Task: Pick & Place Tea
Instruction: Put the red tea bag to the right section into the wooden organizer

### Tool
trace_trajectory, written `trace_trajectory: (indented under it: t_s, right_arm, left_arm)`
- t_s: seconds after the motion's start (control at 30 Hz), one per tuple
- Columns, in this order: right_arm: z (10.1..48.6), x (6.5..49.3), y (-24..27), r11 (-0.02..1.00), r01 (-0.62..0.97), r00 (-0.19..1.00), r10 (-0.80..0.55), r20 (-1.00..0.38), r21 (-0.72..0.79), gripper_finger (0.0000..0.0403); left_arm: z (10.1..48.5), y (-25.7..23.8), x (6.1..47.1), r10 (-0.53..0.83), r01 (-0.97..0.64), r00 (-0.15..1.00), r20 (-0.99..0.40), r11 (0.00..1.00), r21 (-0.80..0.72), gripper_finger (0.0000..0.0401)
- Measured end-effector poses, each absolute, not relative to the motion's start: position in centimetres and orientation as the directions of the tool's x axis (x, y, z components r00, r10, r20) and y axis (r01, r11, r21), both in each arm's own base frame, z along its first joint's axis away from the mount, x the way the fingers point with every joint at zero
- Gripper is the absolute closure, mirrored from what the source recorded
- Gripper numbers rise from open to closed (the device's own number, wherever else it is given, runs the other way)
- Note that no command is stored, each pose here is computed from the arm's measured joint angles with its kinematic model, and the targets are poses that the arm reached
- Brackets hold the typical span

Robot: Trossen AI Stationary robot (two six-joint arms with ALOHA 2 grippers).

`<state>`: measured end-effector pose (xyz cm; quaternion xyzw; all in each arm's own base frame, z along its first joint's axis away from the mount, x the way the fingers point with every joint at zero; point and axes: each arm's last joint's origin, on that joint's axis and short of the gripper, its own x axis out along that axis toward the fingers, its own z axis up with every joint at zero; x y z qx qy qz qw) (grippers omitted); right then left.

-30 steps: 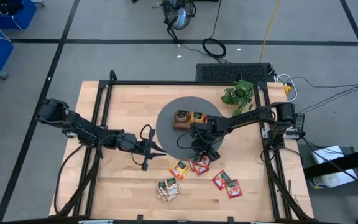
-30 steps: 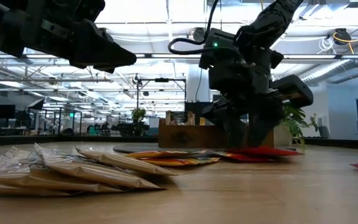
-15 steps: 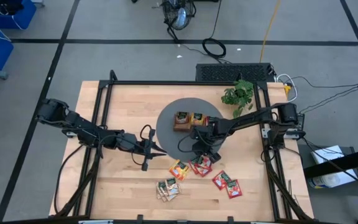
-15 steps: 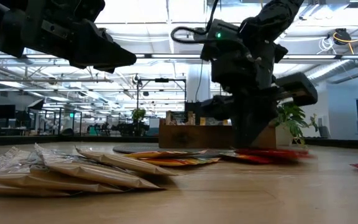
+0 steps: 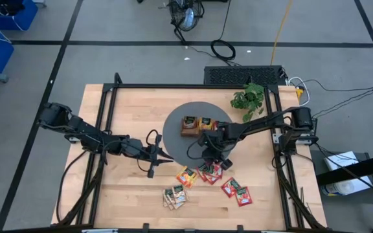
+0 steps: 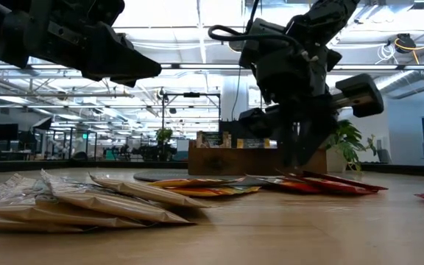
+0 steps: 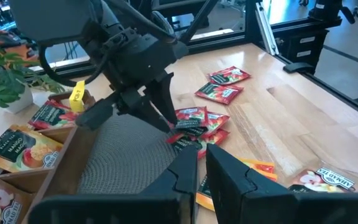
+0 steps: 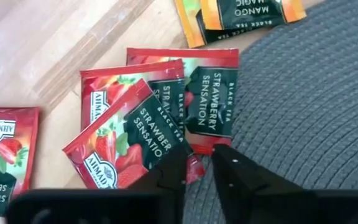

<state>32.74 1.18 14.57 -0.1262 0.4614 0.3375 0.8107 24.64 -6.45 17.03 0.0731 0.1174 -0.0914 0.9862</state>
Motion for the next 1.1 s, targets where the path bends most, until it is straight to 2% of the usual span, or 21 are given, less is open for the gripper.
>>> trace_trajectory:
  t_s: [0.27, 0.47, 0.83, 1.0, 1.1]
  right_arm:
    - [14.7, 32.7, 0.7, 0.754, -0.649, 0.357, 0.422, -0.833, 0.103, 0.0241]
    - [14.4, 32.5, 0.5, 0.762, -0.635, 0.338, 0.423, -0.84, 0.128, 0.0224]
    - [13.4, 32.1, 1.9, 0.751, -0.648, 0.341, 0.437, -0.833, 0.128, 0.0268]
    - [13.5, 32.1, 2.0, 0.748, -0.655, 0.348, 0.43, -0.833, 0.112, 0.0314]
    - [13.4, 32.2, 1.9, 0.76, -0.648, 0.36, 0.361, -0.86, 0.048, 0.0357]
  left_arm:
    - [17.0, -6.5, 24.6, -0.163, 0.198, 0.955, -0.247, 0.972, 0.123, 0.0359]
    - [16.9, -6.4, 24.6, -0.163, 0.198, 0.954, -0.254, 0.972, 0.123, 0.0359]
    - [16.9, -6.4, 24.6, -0.163, 0.199, 0.954, -0.253, 0.972, 0.124, 0.0359]
    - [16.9, -6.4, 24.6, -0.163, 0.199, 0.954, -0.253, 0.972, 0.126, 0.0359]
    - [16.9, -6.4, 24.6, -0.163, 0.199, 0.954, -0.253, 0.972, 0.126, 0.0359]
